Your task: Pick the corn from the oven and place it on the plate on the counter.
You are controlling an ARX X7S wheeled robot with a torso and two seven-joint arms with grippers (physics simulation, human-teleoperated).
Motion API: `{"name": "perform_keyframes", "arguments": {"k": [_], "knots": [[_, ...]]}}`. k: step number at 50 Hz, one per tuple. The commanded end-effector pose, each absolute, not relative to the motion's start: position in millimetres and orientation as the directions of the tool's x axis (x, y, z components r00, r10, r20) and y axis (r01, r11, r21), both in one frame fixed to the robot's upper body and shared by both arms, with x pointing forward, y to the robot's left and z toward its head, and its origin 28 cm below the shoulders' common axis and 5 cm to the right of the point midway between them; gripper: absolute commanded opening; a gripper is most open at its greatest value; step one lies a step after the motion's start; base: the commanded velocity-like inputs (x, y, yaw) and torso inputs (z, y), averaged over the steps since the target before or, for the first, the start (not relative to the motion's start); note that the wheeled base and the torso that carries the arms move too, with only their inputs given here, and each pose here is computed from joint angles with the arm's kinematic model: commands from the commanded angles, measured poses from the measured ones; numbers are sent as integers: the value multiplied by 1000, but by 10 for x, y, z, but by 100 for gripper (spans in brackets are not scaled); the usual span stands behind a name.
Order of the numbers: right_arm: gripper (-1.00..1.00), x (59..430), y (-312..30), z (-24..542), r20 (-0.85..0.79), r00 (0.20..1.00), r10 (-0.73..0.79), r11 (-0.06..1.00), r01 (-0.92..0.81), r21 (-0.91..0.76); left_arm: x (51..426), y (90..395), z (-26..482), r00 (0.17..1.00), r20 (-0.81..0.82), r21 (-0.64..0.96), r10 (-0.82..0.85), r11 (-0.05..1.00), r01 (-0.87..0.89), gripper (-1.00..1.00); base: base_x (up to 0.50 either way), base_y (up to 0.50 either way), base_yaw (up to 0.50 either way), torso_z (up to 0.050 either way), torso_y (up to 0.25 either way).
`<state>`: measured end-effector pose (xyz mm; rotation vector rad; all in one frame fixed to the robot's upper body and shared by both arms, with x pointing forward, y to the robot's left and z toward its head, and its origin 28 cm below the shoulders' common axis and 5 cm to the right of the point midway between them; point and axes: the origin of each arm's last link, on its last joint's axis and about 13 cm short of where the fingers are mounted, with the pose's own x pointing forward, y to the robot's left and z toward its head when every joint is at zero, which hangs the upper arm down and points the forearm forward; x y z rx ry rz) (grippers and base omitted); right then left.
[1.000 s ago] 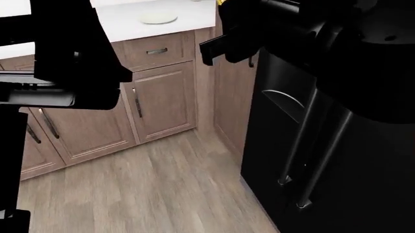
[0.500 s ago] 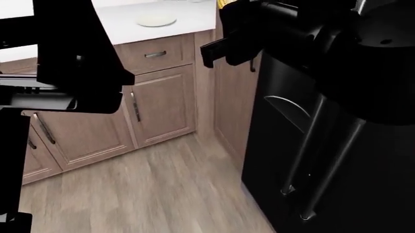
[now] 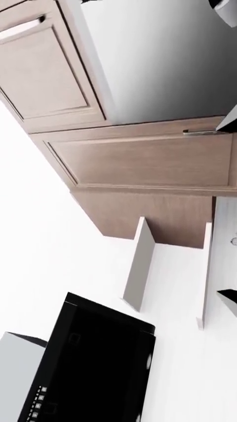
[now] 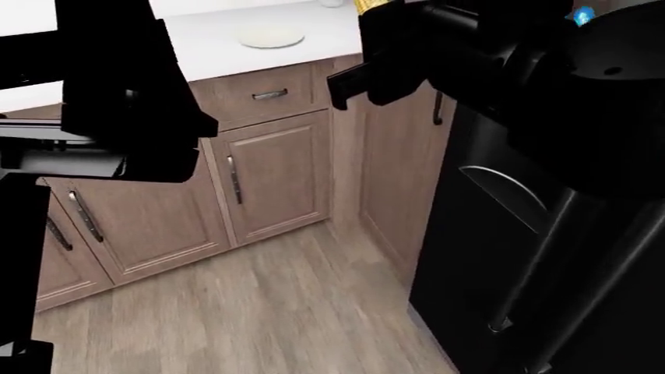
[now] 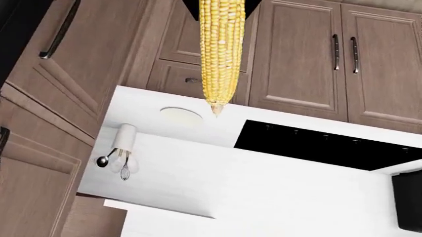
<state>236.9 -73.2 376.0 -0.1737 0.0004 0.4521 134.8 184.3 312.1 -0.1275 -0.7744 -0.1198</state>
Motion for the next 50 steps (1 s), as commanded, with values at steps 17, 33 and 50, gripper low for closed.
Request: {"name": "perform_keyframes", "arguments": {"k": [17, 33, 50], "knots": [[-100, 2396, -720, 3773, -21, 903, 429, 888, -426, -176, 1336, 1850, 3126, 708, 704, -69, -61, 986, 153, 100, -444, 232, 0, 0, 0], [-100, 2409, -721, 3762, 1, 903, 431, 892, -425, -153, 1337, 1855, 3113, 710, 701, -72, -58, 986, 151, 100, -399, 242, 0, 0, 1], [-100, 2434, -733, 3728, -24, 912, 409, 903, -408, -136, 1328, 1846, 3115, 710, 701, -73, -62, 985, 158, 100, 244, 199, 0, 0, 1]]}}
